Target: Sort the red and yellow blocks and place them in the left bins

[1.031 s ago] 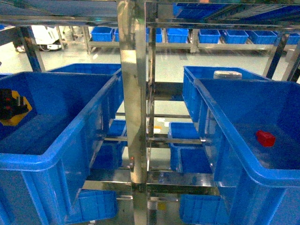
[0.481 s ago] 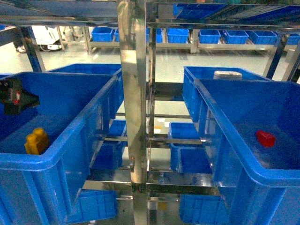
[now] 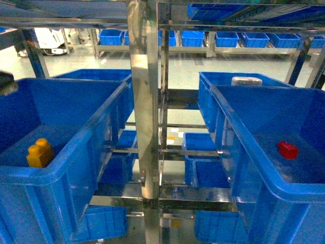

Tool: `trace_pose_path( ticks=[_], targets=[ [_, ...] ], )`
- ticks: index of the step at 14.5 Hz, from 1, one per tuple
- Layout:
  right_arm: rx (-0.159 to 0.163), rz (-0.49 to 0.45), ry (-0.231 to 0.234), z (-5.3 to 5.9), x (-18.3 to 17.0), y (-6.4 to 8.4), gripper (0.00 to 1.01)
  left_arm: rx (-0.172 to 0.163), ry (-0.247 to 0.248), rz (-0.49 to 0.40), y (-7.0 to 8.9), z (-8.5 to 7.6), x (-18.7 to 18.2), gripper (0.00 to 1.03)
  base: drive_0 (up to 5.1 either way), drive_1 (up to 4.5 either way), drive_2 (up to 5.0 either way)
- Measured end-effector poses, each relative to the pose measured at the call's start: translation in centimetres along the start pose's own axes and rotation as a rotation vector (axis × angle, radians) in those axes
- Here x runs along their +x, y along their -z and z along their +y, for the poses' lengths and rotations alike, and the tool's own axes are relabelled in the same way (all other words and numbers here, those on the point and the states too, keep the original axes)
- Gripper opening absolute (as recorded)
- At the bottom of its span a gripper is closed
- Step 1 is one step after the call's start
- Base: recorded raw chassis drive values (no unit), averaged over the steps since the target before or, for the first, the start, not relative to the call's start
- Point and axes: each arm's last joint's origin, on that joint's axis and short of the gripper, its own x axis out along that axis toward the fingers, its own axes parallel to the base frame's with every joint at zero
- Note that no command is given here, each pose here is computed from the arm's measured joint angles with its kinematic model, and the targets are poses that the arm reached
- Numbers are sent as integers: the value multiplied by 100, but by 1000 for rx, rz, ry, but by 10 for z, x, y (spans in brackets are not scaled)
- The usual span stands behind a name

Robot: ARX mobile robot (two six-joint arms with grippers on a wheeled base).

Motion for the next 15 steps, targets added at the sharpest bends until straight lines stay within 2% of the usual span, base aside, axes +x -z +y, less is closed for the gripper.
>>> trace_pose_path(
  ticks=[1, 2, 3, 4, 6, 15],
  targets=[
    [0, 0, 0, 0, 0, 0, 98, -55, -17, -71, -6, -12, -16, 98, 0, 0, 0],
    [0, 0, 0, 0, 0, 0, 98, -124, -42, -138, -15, -25, -30, 98, 0, 0, 0],
    [0, 0, 0, 0, 0, 0, 98, -166, -40, -211, -24, -35, -40, 98, 0, 0, 0],
    [0, -1, 0, 0, 0, 0, 98, -188, -39, -271, -29, -39, -47, 98, 0, 0, 0],
    [0, -1, 0, 0, 0, 0, 98, -201, -27, -337, -33, -40, -46, 98, 0, 0, 0],
    [0, 0, 0, 0, 0, 0, 98, -205, -29, -328, -31, -40, -45, 98, 0, 0, 0]
  ],
)
